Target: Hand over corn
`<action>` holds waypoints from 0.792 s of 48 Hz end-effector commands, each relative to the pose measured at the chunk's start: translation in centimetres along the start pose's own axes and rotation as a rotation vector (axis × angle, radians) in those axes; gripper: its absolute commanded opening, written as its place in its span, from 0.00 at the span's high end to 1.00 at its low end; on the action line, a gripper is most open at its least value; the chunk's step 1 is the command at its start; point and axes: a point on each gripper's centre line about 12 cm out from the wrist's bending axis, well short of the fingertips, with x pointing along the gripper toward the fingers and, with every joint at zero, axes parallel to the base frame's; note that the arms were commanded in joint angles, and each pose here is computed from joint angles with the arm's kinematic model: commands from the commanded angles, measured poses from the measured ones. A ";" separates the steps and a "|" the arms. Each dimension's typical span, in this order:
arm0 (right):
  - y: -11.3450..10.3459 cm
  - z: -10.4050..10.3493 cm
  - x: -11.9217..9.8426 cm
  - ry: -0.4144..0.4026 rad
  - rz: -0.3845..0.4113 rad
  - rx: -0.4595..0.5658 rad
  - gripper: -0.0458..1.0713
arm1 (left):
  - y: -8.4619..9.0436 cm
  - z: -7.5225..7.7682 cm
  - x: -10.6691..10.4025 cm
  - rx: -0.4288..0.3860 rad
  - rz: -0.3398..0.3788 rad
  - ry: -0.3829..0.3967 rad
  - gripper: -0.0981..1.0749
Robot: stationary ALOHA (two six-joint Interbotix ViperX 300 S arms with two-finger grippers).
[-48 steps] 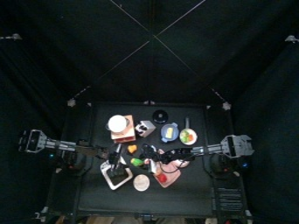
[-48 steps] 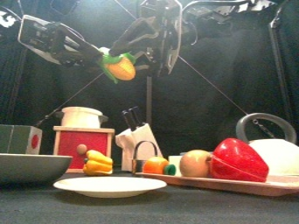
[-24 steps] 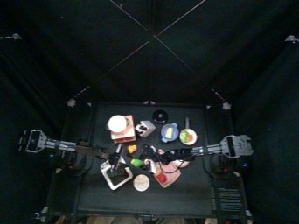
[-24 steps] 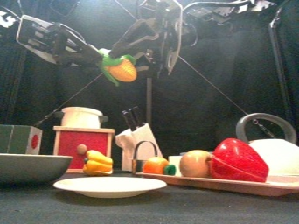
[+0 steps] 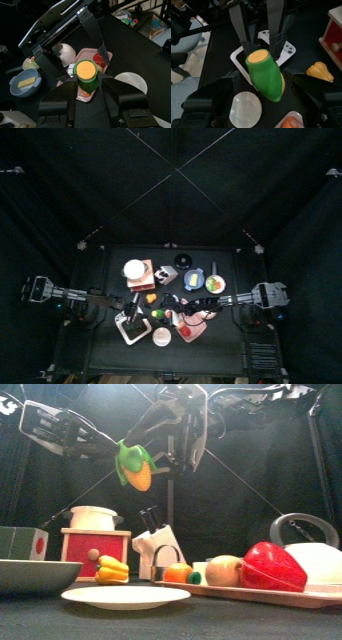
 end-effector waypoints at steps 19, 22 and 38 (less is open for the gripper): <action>-0.2 0.8 -1.1 -0.023 -0.018 0.002 0.02 | 0.4 0.9 0.0 0.006 0.011 -0.023 0.33; -0.2 0.7 -1.2 -0.022 -0.021 0.001 0.02 | 0.4 0.9 0.0 0.005 0.011 -0.025 0.33; 0.0 0.9 -3.4 -0.040 -0.025 0.003 0.02 | 0.4 0.8 -0.1 0.005 0.012 -0.020 0.33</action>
